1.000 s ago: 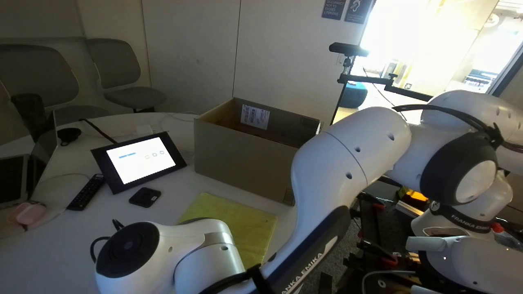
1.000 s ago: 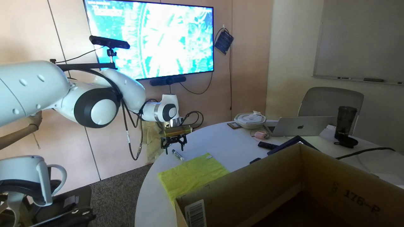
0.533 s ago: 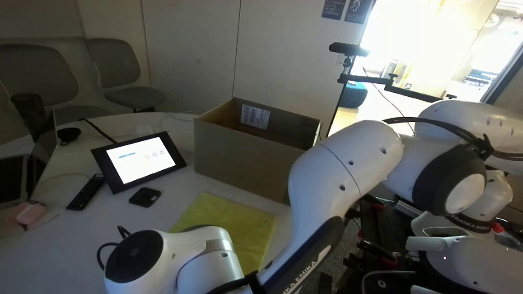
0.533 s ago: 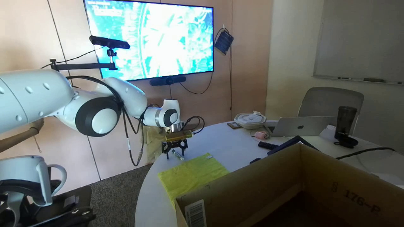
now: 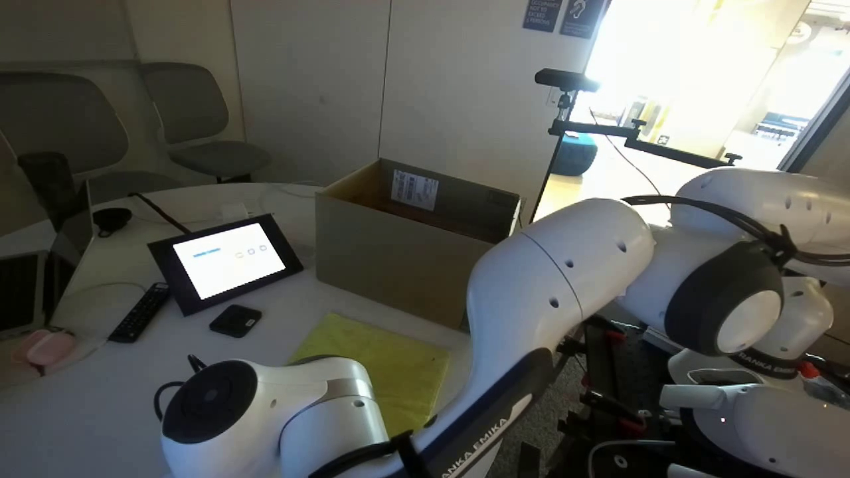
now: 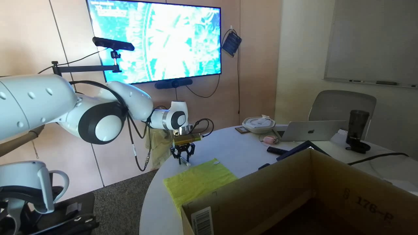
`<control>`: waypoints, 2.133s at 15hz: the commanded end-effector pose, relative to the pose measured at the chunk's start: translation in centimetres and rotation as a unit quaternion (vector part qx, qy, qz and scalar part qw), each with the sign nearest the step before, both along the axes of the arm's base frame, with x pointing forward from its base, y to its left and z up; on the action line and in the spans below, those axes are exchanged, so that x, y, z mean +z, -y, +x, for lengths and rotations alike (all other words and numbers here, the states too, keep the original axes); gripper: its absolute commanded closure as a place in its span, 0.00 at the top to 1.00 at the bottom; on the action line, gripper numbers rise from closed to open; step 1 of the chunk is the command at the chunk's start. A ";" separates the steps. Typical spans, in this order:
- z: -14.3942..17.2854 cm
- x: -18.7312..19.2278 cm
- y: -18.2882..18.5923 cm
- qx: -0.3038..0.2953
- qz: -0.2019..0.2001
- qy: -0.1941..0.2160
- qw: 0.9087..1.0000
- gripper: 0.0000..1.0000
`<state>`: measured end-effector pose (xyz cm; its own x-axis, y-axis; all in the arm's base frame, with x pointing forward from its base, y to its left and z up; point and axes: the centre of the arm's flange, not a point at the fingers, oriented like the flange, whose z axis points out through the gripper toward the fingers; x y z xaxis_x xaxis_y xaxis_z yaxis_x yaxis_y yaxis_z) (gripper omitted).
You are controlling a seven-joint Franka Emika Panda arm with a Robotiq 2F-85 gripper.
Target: Pick up the marker and put it on the cloth and fold the cloth, then pick up the cloth and put it in the box
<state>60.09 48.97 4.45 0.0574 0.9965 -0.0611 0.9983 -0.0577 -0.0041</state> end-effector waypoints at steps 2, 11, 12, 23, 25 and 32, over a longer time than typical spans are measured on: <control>2.7 -0.6 -1.3 0.009 -0.013 -0.010 1.000 0.15; 1.2 3.4 0.5 -0.021 -0.024 -0.031 0.999 0.17; 1.1 4.3 0.8 -0.030 -0.021 -0.031 0.999 0.17; 2.4 11.7 9.7 -0.259 -0.014 -0.037 0.965 0.17; 2.7 11.9 11.6 -0.312 -0.016 -0.039 0.949 0.17; 2.2 12.2 18.4 -0.452 -0.040 -0.079 0.888 0.16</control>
<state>67.85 35.11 14.55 0.7629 0.6171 -0.1927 0.6160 -0.7843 -0.0728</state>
